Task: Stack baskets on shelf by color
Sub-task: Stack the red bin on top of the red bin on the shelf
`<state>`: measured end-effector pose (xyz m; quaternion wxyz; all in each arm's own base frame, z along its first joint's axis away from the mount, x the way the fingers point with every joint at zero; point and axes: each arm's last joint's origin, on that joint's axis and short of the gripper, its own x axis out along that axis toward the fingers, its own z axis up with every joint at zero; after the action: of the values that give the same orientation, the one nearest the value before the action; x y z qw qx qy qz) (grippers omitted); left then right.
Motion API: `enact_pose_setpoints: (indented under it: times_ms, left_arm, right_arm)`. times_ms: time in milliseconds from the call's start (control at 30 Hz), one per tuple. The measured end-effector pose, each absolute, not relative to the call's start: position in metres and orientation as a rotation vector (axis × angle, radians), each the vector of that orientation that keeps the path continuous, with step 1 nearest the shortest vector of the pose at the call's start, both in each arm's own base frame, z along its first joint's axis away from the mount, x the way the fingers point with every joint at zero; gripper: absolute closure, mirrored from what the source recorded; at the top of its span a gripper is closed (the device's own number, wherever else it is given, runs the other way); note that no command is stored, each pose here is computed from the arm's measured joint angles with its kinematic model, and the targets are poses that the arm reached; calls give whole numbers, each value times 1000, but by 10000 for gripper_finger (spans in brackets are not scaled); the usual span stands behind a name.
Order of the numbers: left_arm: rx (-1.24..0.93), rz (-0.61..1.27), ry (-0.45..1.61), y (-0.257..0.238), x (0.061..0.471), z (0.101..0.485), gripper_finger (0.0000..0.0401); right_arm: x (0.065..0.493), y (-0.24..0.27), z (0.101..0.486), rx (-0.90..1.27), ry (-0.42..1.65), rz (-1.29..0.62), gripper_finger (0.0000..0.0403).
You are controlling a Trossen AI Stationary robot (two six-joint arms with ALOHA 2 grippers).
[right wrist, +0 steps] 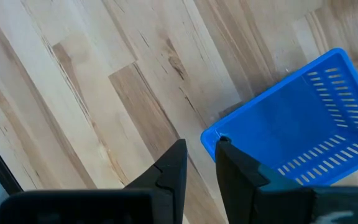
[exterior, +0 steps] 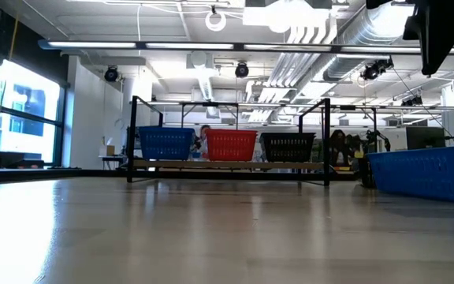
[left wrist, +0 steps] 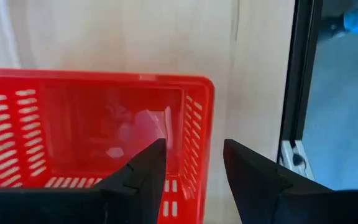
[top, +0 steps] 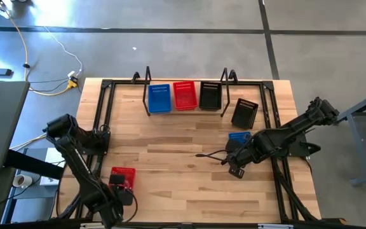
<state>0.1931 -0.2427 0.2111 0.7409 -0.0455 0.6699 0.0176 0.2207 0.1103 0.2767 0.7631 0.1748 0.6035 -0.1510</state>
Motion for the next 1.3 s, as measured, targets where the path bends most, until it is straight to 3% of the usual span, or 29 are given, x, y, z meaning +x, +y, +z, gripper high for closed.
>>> enact_pose_setpoints:
  times_ms: [600, 733, 967, 1300]
  left_arm:
    - [-70, 60, 1577, -253, 202, 176, 260]
    - [-55, 52, 1588, -254, 202, 173, 291]
    - [-27, 16, 1595, -250, 206, 173, 390]
    - [25, -59, 1545, -220, 233, 186, 395]
  right_arm:
    - [221, 110, 277, 365, 1316, -315, 331]
    - [221, 110, 277, 366, 1315, -315, 331]
    - [221, 111, 277, 368, 1311, -312, 331]
    - [228, 113, 279, 387, 1224, -299, 331]
